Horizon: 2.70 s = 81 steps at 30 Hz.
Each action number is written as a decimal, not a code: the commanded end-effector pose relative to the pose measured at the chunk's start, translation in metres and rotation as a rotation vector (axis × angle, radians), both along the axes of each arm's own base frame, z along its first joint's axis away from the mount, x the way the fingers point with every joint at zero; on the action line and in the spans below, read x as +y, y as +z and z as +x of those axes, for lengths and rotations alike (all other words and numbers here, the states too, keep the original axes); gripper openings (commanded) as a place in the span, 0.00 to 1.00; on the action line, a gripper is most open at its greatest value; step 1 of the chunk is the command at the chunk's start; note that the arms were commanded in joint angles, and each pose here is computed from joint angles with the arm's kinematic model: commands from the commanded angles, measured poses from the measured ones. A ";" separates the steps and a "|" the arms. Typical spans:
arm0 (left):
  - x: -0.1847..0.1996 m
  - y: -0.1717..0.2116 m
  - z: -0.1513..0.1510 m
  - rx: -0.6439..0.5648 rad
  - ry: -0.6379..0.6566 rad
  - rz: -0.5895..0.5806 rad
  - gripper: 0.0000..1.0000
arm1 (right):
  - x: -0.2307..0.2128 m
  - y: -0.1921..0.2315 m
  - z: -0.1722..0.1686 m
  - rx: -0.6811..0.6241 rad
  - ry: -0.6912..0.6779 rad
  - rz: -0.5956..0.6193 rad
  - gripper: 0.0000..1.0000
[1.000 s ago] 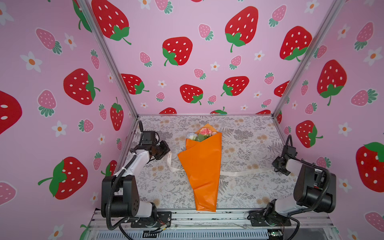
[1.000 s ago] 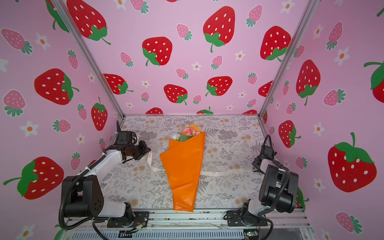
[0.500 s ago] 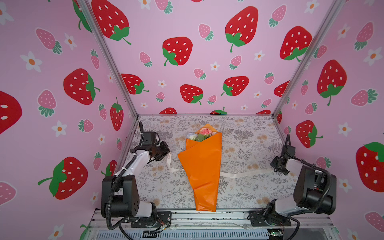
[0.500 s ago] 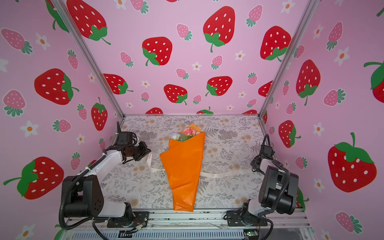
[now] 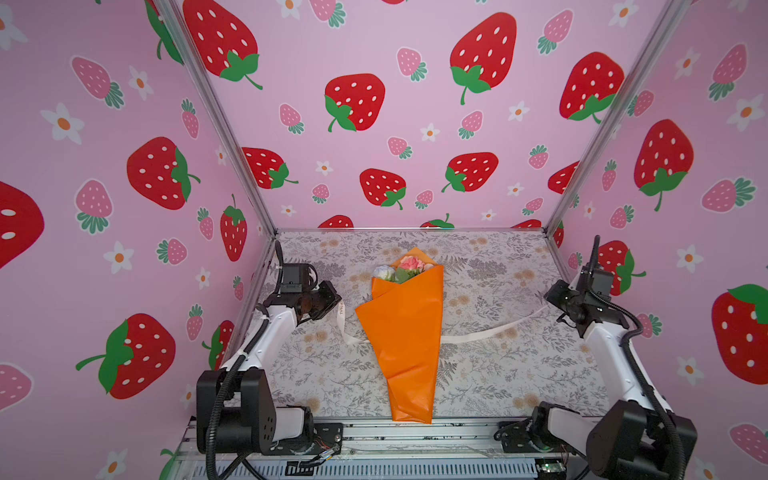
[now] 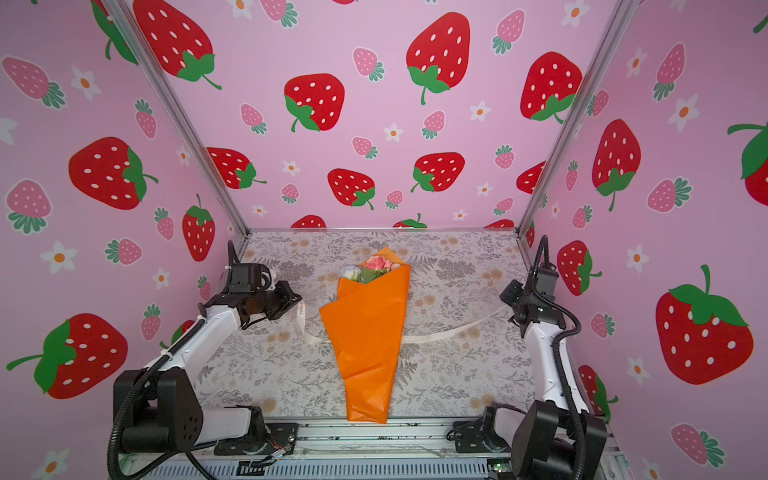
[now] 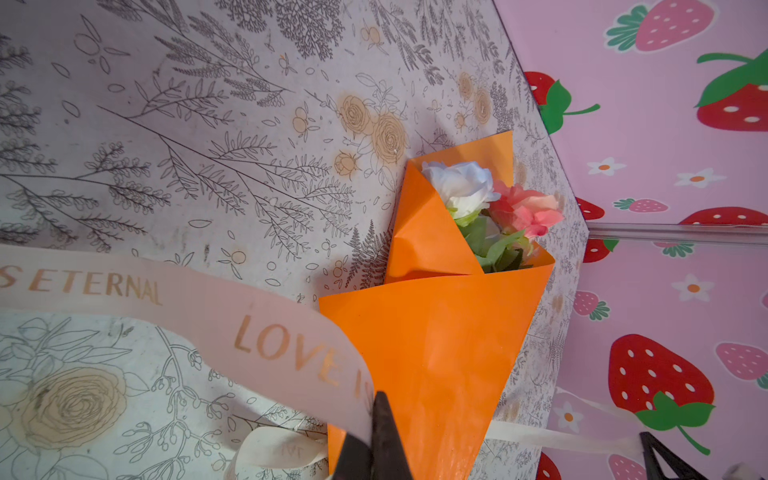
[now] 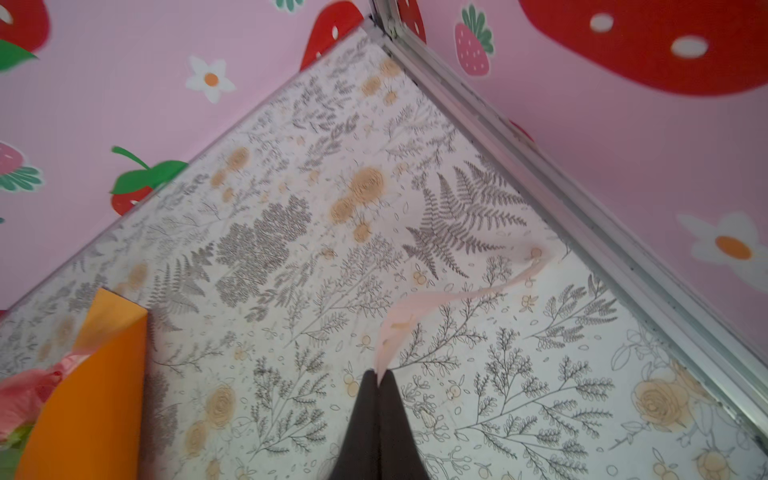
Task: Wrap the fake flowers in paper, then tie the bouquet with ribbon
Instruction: 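Lift the ribbon end with the right gripper while the left gripper holds its end, then carry the ribbon over the cone with the right gripper toward the left gripper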
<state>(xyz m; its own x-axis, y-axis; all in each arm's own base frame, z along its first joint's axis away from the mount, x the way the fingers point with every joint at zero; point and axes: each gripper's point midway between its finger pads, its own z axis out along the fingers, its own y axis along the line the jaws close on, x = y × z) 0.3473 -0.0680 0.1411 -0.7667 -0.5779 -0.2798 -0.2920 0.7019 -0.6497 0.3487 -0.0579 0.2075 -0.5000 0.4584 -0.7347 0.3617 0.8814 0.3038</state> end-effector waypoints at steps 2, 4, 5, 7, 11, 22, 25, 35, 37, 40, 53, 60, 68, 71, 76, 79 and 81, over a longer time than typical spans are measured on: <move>-0.007 0.000 -0.011 -0.001 -0.016 -0.013 0.00 | -0.001 0.043 -0.007 -0.040 0.004 -0.039 0.00; -0.009 0.001 -0.014 -0.007 -0.016 -0.012 0.00 | -0.005 0.058 -0.009 -0.065 -0.018 -0.057 0.00; -0.010 0.001 -0.016 -0.008 -0.016 -0.012 0.00 | -0.008 0.062 -0.010 -0.072 -0.033 -0.069 0.00; -0.014 -0.001 -0.019 -0.003 -0.021 -0.013 0.00 | -0.014 0.069 -0.013 -0.071 -0.065 -0.085 0.00; -0.021 -0.016 -0.028 0.039 -0.030 0.006 0.00 | -0.028 0.071 -0.022 -0.052 -0.146 -0.111 0.00; -0.024 0.005 -0.031 -0.067 -0.043 0.035 0.00 | 0.034 0.126 -0.006 -0.252 0.206 0.028 0.00; -0.034 0.019 -0.026 -0.124 -0.086 0.033 0.00 | 0.081 0.135 0.002 -0.296 0.384 0.141 0.00; -0.054 0.025 -0.031 -0.190 -0.125 0.035 0.00 | 0.300 0.160 -0.020 -0.325 0.950 0.217 0.00; -0.051 0.024 -0.034 -0.195 -0.104 0.038 0.00 | 0.346 0.145 -0.031 -0.280 1.051 0.201 0.00; -0.046 0.021 -0.040 -0.200 -0.065 0.036 0.00 | 0.414 0.117 -0.051 -0.206 1.183 0.181 0.00; -0.024 0.004 -0.074 -0.223 0.079 0.020 0.00 | 0.560 -0.006 -0.092 0.119 1.458 0.136 0.00; -0.017 0.016 -0.077 -0.293 0.103 0.033 0.00 | 0.599 -0.036 -0.132 0.224 1.661 0.126 0.03; -0.016 0.027 -0.077 -0.336 0.100 0.036 0.00 | 0.586 -0.032 -0.134 0.185 1.669 0.020 0.30; -0.019 0.033 -0.075 -0.363 0.078 0.038 0.00 | 0.560 -0.012 -0.111 0.113 1.554 0.001 0.38; -0.045 0.055 -0.065 -0.436 -0.088 0.022 0.00 | 0.487 0.027 -0.072 -0.062 1.317 0.080 0.42; -0.075 0.072 -0.058 -0.452 -0.287 0.033 0.00 | 0.429 0.038 -0.055 -0.165 1.157 0.121 0.41; -0.103 0.077 -0.057 -0.420 -0.461 0.050 0.00 | 0.392 0.041 -0.049 -0.231 1.063 0.161 0.40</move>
